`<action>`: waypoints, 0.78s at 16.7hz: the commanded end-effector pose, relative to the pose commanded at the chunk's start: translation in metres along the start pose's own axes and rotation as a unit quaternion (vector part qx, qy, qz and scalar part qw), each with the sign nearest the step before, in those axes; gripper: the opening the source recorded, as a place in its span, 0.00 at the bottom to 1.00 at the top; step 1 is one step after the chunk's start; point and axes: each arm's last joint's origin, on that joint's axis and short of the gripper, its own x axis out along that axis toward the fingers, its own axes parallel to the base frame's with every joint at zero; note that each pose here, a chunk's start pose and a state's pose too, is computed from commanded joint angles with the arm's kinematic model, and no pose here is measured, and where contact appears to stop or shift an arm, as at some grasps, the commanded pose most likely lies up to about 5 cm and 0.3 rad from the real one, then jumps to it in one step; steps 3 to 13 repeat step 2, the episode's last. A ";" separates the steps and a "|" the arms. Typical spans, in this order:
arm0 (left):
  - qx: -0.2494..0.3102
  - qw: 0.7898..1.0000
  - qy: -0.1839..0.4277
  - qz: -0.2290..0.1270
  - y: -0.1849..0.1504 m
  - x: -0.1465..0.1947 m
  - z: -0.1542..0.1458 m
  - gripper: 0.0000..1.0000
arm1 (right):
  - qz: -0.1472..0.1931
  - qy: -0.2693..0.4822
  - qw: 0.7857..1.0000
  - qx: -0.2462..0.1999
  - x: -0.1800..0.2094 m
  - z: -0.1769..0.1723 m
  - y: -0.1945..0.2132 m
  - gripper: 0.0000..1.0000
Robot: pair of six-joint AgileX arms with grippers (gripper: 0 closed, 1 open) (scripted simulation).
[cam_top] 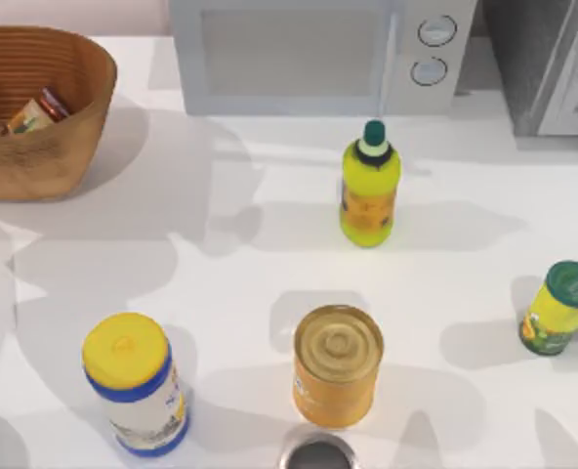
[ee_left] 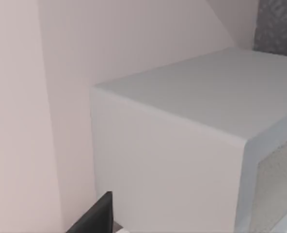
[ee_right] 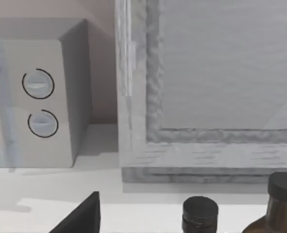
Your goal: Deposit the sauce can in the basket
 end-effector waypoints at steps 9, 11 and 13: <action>0.000 1.000 0.000 0.000 0.000 0.000 0.000 1.00 | 0.000 0.000 1.000 0.000 0.000 0.000 0.000 1.00; 0.000 1.000 0.000 0.000 0.000 0.000 0.000 1.00 | 0.000 0.000 1.000 0.000 0.000 0.000 0.000 1.00; 0.000 1.000 0.000 0.000 0.000 0.000 0.000 1.00 | 0.000 0.000 1.000 0.000 0.000 0.000 0.000 1.00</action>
